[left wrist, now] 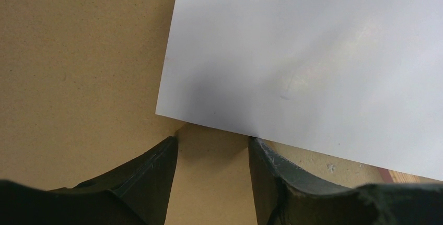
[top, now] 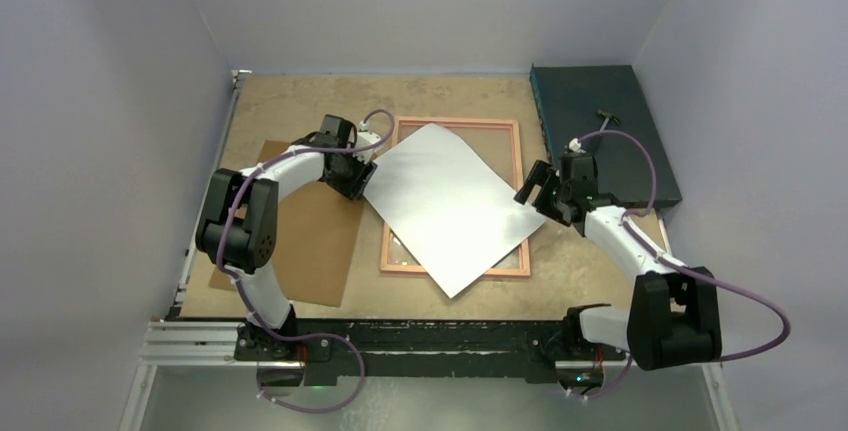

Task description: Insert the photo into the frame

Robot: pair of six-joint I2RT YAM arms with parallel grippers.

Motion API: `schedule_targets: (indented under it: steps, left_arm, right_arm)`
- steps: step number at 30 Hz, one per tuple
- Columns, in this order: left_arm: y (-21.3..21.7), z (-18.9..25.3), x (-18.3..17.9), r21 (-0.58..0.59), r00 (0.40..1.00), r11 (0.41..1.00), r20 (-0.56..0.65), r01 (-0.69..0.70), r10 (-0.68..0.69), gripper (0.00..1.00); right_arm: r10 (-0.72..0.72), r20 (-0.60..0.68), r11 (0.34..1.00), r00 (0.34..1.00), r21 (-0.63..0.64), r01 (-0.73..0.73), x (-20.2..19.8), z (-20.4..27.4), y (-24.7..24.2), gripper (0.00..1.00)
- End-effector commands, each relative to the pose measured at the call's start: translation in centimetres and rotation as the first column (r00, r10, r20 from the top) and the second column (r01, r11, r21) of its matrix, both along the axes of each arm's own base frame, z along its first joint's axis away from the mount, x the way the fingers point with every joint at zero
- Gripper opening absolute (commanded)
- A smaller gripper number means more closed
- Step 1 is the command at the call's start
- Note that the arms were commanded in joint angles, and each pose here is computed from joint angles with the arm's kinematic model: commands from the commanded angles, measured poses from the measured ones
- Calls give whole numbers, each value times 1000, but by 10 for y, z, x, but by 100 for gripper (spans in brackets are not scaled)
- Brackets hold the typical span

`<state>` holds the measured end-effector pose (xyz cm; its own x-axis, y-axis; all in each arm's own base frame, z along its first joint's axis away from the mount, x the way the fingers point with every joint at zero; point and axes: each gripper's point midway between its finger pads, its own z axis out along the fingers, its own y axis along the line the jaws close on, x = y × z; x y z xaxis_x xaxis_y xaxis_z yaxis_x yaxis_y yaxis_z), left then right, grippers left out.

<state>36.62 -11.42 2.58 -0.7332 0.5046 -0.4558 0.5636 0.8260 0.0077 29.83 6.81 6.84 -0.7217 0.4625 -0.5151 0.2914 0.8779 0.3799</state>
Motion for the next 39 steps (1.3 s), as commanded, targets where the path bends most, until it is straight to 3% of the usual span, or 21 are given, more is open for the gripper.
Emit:
schedule_targets:
  steps: [1, 9, 16, 23, 39]
  left_arm:
    - [-4, 10, 16, -8, 999, 1000, 48, -6, 7, 51]
    - [-4, 10, 15, -5, 999, 1000, 45, -3, 3, 50]
    - [-4, 4, 15, -7, 999, 1000, 35, -3, 3, 50]
    - [-7, 4, 15, -18, 999, 1000, 33, 2, -1, 50]
    - [-8, 6, 13, -24, 999, 1000, 29, 14, -13, 50]
  right_arm:
    - [-14, 33, 999, 999, -40, 15, 19, 9, -7, 90]
    - [61, -18, 998, 998, 35, -60, 6, -17, 11, 86]
    - [89, 41, 992, 995, 85, -92, -4, 1, 19, 80]
    - [116, -1, 977, 993, 182, -114, -30, -4, 33, 75]
    - [176, 4, 884, 984, 439, -159, -66, 5, 71, 68]
